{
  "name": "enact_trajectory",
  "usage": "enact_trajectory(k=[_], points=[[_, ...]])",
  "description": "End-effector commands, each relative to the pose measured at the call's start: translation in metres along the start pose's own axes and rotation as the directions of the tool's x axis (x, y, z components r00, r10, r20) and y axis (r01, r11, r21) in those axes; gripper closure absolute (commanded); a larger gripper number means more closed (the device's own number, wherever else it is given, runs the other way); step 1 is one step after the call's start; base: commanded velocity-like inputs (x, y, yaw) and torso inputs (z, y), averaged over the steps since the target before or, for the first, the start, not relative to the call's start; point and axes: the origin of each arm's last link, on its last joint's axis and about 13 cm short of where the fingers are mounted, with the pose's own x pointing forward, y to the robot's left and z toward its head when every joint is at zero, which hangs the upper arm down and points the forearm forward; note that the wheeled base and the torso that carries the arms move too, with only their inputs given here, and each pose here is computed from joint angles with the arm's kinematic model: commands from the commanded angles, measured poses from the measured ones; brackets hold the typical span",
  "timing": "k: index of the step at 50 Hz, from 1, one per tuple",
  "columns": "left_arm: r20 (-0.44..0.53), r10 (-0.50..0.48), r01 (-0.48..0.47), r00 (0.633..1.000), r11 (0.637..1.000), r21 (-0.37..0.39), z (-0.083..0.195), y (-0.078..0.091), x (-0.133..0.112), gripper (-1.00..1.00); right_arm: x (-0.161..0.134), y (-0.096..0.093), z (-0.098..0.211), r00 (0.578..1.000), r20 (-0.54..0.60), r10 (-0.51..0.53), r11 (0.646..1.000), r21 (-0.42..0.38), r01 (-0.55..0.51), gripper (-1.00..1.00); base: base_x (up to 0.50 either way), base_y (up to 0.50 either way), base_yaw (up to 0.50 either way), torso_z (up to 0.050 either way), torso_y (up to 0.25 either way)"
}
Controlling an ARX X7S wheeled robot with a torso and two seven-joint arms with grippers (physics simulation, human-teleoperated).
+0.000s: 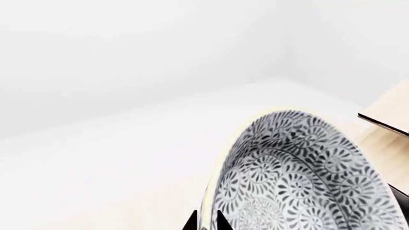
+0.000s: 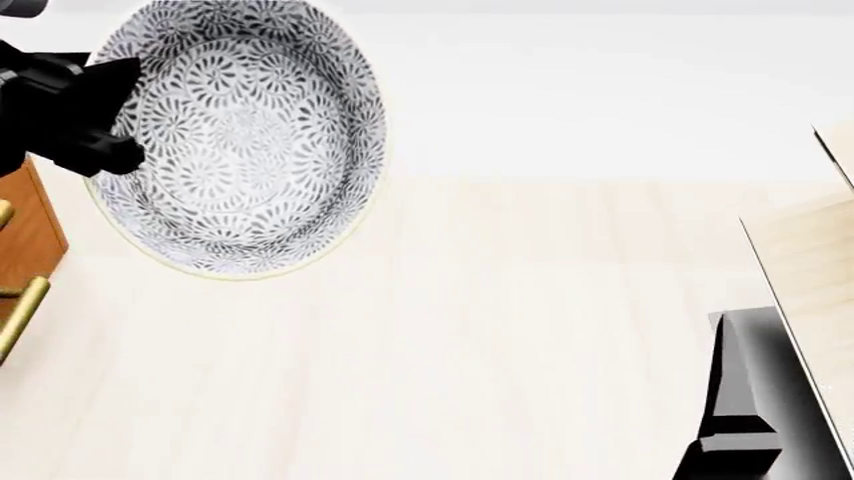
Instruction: Close the top drawer of the cabinet and put the bowl on top of it.
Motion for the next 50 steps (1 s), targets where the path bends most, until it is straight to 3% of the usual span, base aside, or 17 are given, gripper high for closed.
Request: enact_trajectory(k=[1, 15, 50], points=[[0.085, 0.038, -0.035, 0.996, 0.999, -0.031, 0.017, 0.010, -0.009, 1.00, -0.001, 0.000, 0.005, 0.999, 0.032, -0.005, 1.000, -0.007, 0.005, -1.00, 0.00, 0.00, 0.00, 0.000, 0.000], [0.140, 0.161, -0.154, 0.977, 0.986, -0.057, 0.031, 0.021, -0.019, 1.00, -0.003, 0.001, 0.003, 1.000, 0.025, 0.003, 1.000, -0.010, -0.003, -1.00, 0.00, 0.00, 0.00, 0.000, 0.000], [0.206, 0.274, -0.247, 0.939, 0.957, -0.150, 0.041, 0.040, -0.041, 1.00, -0.005, -0.002, 0.002, 1.000, 0.027, -0.007, 1.000, -0.009, 0.007, -1.00, 0.00, 0.00, 0.00, 0.000, 0.001]])
